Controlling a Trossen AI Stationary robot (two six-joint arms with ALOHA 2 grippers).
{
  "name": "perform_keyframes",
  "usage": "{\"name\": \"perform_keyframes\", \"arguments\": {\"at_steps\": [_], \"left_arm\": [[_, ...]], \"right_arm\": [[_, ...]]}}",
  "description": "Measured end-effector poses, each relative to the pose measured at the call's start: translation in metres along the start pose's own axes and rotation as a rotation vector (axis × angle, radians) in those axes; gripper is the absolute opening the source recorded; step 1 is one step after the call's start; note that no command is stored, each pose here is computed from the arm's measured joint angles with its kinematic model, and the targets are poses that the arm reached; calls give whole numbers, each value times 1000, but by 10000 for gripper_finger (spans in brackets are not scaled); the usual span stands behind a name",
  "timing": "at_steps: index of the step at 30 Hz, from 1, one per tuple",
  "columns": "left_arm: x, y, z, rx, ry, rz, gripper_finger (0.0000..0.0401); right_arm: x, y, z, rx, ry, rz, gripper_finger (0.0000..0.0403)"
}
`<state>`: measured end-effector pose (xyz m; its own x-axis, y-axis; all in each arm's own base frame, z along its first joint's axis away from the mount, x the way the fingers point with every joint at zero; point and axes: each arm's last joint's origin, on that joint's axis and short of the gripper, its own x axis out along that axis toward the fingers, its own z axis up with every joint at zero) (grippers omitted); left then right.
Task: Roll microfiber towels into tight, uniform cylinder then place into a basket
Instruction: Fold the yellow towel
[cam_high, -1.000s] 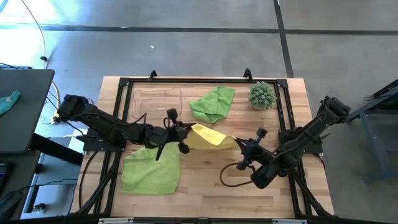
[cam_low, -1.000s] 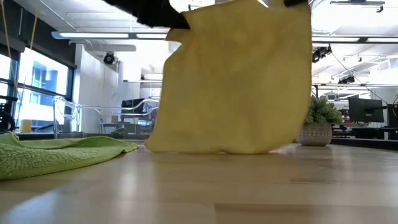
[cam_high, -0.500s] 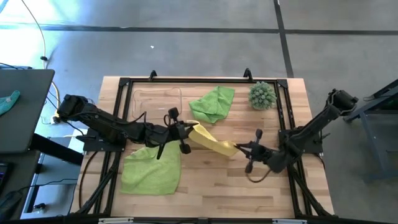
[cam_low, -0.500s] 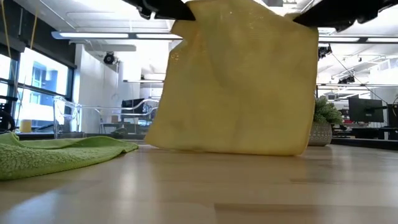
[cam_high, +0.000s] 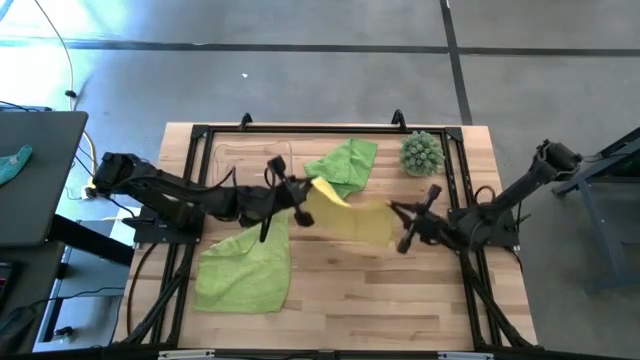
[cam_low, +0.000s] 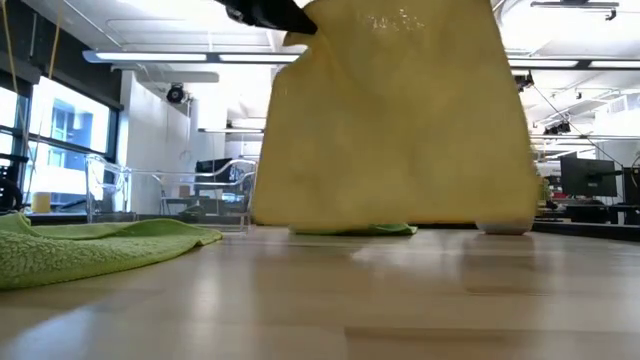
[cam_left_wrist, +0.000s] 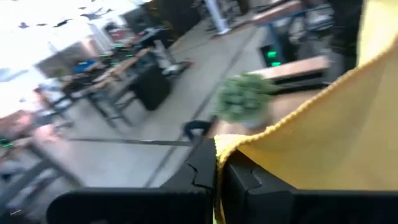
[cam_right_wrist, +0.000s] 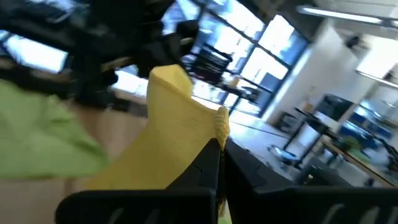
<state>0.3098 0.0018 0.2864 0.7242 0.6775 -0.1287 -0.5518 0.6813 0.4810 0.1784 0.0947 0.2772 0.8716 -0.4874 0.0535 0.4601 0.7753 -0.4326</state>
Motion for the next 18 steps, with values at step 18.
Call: {"name": "perform_keyframes", "arguments": {"at_steps": [18], "left_arm": [[-14,-26,4,-64,102,-314,1]], "right_arm": [[-3,-8,-1,307,130,349,0]]}}
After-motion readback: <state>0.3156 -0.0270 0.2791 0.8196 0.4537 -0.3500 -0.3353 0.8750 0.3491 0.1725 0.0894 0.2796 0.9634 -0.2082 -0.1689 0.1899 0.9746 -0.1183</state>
